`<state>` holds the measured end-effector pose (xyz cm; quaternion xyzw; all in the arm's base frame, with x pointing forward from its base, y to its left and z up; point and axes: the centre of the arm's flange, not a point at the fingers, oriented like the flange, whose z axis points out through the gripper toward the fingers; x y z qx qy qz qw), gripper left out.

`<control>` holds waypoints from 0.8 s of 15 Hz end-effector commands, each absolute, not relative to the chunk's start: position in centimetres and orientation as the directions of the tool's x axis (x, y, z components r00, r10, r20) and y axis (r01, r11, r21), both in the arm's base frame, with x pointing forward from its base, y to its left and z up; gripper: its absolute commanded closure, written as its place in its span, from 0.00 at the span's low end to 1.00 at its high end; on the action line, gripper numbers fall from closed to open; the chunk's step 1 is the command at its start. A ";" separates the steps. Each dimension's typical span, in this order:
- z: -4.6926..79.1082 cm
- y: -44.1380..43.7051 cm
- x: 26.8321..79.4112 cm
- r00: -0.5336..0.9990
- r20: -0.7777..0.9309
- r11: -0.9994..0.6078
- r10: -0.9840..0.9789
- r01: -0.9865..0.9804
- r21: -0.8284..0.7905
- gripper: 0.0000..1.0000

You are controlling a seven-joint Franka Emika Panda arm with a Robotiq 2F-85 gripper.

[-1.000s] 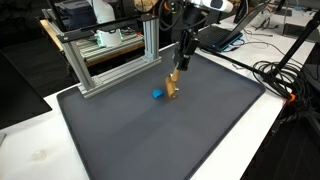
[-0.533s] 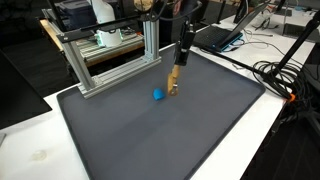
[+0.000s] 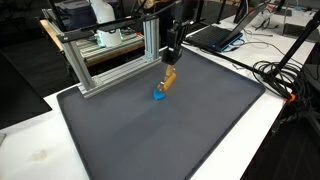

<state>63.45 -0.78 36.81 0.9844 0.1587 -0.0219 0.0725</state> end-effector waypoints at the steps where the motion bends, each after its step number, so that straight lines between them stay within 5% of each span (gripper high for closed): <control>1: 37.3 -1.6 62.1 0.992 -0.019 -0.986 0.125 0.126 0.105 0.78; 5: 37.2 -4.5 61.5 0.997 0.019 -0.992 -0.075 -0.077 0.097 0.78; 6: 36.1 -3.6 63.0 1.000 -0.022 -0.992 0.011 0.014 0.123 0.53; 9: 36.3 -4.8 62.8 0.999 -0.009 -0.992 -0.047 -0.046 0.117 0.53; 10: 36.4 -4.8 62.7 0.999 -0.007 -0.992 -0.051 -0.050 0.116 0.78; 12: 35.0 -5.1 63.2 0.997 -0.020 -0.993 -0.068 -0.066 0.096 0.78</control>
